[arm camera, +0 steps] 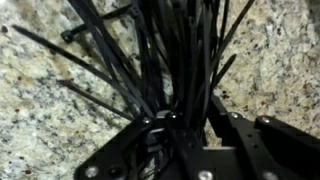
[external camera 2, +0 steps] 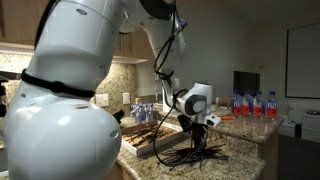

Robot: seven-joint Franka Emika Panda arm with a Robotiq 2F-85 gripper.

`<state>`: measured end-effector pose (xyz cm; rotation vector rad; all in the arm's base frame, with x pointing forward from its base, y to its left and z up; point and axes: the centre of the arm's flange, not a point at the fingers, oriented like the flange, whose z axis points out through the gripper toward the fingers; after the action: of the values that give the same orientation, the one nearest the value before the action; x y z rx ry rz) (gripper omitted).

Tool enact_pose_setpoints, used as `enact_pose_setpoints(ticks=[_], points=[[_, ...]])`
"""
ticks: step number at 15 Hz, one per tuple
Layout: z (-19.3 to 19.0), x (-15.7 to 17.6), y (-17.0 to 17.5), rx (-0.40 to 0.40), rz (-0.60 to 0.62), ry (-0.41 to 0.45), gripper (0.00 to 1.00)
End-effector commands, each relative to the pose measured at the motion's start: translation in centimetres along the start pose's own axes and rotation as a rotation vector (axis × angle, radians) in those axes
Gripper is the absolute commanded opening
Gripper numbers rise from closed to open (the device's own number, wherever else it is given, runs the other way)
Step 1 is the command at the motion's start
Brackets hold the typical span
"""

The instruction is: Remove the zip ties from the box

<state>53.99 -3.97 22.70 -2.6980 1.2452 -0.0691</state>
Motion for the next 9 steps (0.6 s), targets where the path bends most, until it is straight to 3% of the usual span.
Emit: enact_pose_setpoints(ticks=[1, 6, 9], points=[[0.4, -0.3, 0.1, 0.0, -0.03, 0.005, 0.65], [-0.3, -1.4, -0.1, 0.011, -0.046, -0.018, 0.97], [-0.9, -2.3, -0.5, 0.017, -0.062, -0.018, 1.0]])
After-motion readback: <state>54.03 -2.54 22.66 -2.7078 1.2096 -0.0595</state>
